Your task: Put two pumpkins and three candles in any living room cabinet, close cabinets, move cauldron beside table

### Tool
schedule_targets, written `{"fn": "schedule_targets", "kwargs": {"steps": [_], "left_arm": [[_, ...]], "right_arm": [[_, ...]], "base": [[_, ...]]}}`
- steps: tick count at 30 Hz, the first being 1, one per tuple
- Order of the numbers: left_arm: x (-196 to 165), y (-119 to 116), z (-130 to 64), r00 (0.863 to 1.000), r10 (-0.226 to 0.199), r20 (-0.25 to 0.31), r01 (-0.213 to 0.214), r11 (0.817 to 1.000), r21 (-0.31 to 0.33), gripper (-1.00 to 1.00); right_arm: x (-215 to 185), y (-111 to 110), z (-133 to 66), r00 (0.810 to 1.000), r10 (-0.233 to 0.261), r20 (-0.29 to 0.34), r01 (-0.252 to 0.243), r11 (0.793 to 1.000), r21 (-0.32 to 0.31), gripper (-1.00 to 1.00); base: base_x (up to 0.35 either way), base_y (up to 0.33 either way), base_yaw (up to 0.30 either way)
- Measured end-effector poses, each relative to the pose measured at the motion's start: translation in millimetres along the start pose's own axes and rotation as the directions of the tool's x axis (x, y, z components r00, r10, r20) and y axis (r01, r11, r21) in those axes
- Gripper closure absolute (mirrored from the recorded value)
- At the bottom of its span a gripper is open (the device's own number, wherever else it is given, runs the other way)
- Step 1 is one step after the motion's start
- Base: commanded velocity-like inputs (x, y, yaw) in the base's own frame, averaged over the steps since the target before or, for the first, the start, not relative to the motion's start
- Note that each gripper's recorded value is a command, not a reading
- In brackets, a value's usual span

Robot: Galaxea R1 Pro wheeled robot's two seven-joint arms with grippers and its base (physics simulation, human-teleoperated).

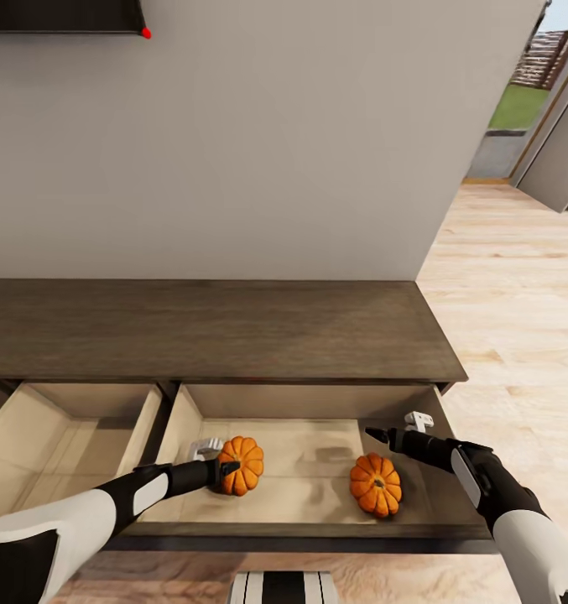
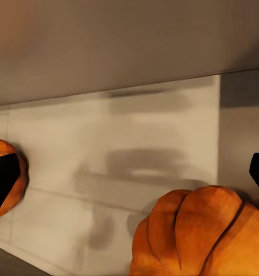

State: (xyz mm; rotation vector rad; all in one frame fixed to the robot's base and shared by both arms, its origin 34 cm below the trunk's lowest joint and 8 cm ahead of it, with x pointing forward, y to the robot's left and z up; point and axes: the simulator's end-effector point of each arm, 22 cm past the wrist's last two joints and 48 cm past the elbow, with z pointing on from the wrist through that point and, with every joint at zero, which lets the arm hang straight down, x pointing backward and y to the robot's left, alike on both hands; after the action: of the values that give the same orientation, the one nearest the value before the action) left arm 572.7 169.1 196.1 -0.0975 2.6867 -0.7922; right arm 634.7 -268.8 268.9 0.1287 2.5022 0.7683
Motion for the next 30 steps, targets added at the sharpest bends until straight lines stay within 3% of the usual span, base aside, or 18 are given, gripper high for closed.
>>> {"fn": "schedule_targets", "kwargs": {"steps": [6, 17, 30], "left_arm": [[19.1, -0.3, -6.7, 1.0, 0.001, -0.018, -0.001, 1.0, -0.003, -1.0], [5.8, 1.3, -24.6, 1.0, 0.011, 0.018, -0.01, 1.0, -0.016, -1.0], [-16.6, -13.7, -41.3, 0.997, 0.033, 0.063, -0.033, 0.999, -0.004, -1.0]], "right_arm": [[-11.3, 7.5, -7.2, 1.0, -0.012, 0.021, 0.012, 1.0, -0.006, -1.0], [-31.5, 21.6, -21.1, 0.998, -0.034, 0.059, 0.035, 0.999, -0.016, -1.0], [-53.7, 38.4, -38.8, 0.993, -0.059, 0.103, 0.062, 0.998, -0.026, -1.0]], "base": [[0.0, 0.0, 0.0], [0.0, 0.0, 0.0], [0.0, 0.0, 0.0]]}}
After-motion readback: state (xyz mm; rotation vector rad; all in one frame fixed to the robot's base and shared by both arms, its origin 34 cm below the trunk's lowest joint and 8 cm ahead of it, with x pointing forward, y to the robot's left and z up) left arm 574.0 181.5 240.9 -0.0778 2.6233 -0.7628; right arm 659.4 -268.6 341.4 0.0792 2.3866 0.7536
